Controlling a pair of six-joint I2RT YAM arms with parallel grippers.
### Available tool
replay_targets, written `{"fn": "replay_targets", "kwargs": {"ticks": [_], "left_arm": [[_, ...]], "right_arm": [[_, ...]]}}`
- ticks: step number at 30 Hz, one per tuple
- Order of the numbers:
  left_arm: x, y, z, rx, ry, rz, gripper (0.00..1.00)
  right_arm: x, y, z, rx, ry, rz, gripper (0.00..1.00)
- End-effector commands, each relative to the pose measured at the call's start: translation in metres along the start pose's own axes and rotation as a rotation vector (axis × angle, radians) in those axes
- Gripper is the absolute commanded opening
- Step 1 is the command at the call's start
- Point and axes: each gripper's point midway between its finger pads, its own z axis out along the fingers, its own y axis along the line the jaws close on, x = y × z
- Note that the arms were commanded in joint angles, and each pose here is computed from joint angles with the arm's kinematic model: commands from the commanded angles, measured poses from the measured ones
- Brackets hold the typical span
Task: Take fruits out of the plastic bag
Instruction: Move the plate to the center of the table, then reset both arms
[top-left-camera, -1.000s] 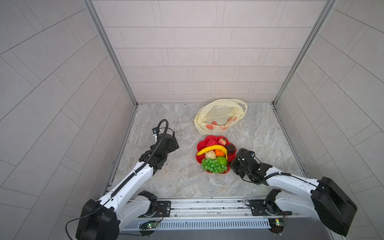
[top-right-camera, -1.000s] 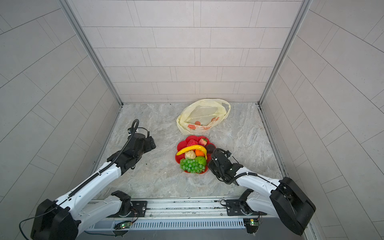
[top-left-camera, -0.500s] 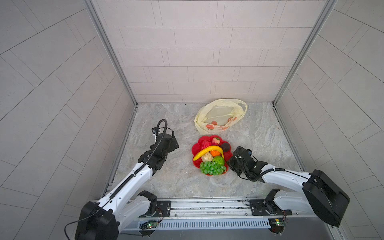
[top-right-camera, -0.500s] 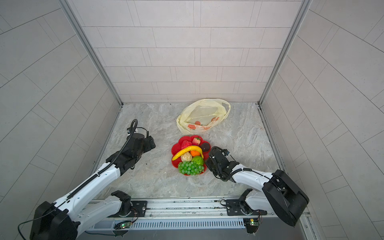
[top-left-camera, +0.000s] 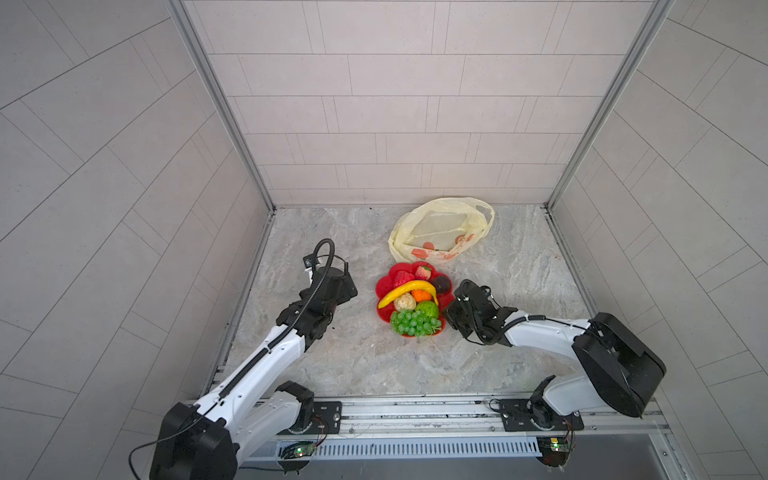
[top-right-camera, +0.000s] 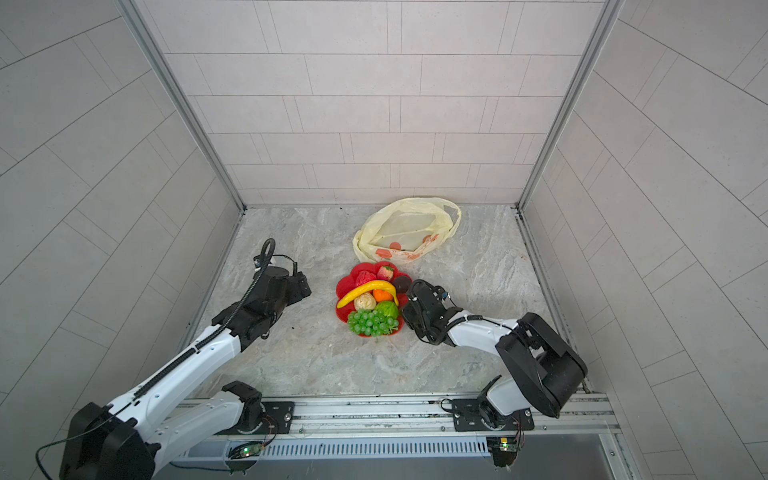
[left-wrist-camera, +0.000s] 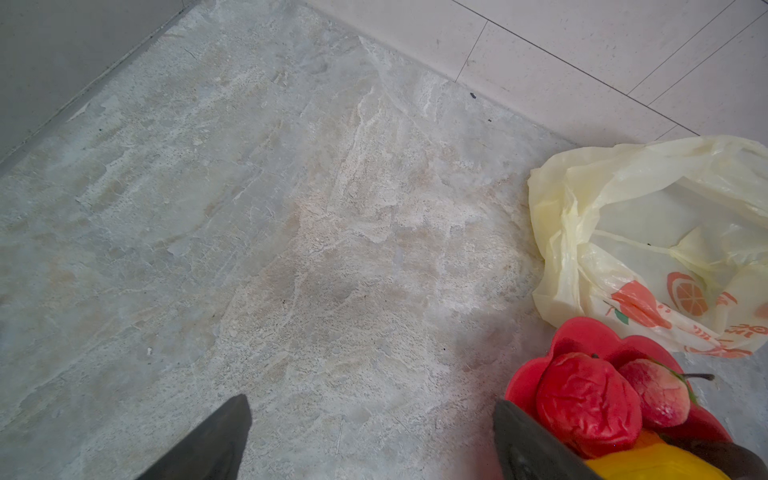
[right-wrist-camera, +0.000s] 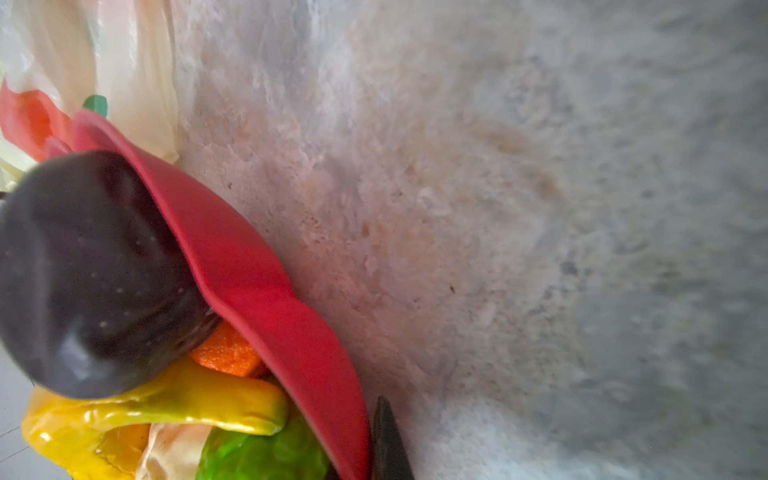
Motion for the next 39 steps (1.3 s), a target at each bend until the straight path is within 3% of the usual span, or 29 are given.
{"fn": "replay_targets", "kwargs": {"ticks": [1,5,16,23,28,31,35,39], "left_arm": [[0.000,0.004,-0.001,-0.016,-0.010,0.020,0.97],[0.001,0.006,0.000,-0.025,-0.011,0.027,0.97],[0.001,0.010,0.000,-0.045,-0.026,0.022,0.97],[-0.004,0.020,-0.001,-0.093,-0.063,0.032,0.97],[-0.012,0.034,-0.004,-0.172,-0.115,0.039,1.00],[-0.022,0.045,-0.007,-0.235,-0.179,0.019,1.00],[-0.037,0.063,-0.013,-0.340,-0.299,0.002,1.00],[-0.058,0.068,-0.013,-0.449,-0.406,0.091,1.00]], "right_arm": [[-0.006,0.023,0.007,-0.033,-0.003,0.077,0.04],[-0.010,0.030,0.012,-0.028,-0.011,0.074,0.07],[-0.014,0.024,0.007,0.006,-0.024,0.045,0.28],[-0.020,0.009,-0.014,0.057,-0.049,-0.022,0.55],[-0.041,-0.010,-0.046,0.120,-0.124,-0.133,0.67],[-0.066,-0.014,-0.077,0.154,-0.233,-0.256,0.71],[-0.116,-0.003,-0.132,0.204,-0.494,-0.484,0.74],[-0.162,0.013,-0.185,0.273,-0.794,-0.663,0.82]]}}
